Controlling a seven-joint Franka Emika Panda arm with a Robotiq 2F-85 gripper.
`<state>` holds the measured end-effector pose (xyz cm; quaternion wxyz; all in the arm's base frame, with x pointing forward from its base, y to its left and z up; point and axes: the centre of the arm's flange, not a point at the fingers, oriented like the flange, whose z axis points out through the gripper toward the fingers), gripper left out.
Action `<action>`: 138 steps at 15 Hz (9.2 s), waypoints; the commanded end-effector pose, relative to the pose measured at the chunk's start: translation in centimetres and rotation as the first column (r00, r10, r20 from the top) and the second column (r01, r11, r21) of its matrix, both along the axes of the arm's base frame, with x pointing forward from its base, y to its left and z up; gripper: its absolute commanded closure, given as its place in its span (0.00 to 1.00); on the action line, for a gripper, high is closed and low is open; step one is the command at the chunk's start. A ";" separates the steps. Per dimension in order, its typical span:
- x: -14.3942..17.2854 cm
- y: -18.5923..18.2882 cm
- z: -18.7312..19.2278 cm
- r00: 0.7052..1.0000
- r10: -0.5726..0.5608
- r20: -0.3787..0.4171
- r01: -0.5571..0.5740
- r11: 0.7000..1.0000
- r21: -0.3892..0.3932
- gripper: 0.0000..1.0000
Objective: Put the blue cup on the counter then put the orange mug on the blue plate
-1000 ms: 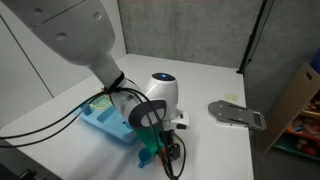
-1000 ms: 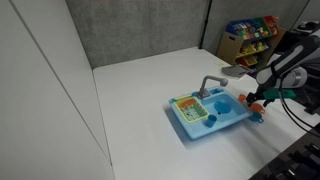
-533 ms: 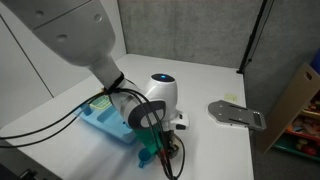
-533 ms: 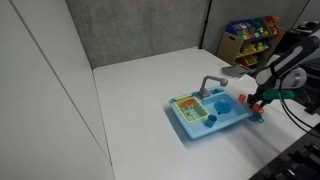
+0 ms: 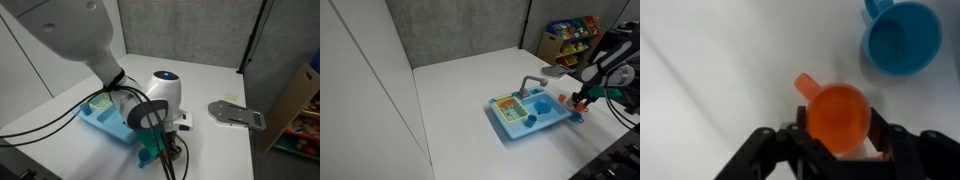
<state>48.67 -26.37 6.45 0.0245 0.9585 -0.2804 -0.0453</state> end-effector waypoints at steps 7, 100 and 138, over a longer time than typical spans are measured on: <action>-3.9 0.7 10.5 0.999 0.000 0.055 -0.002 0.999 0.051 0.66; 8.5 20.5 4.5 0.945 0.322 -0.049 -0.321 0.947 0.034 0.66; 4.4 22.2 21.2 0.914 0.385 -0.129 -0.377 0.922 0.085 0.00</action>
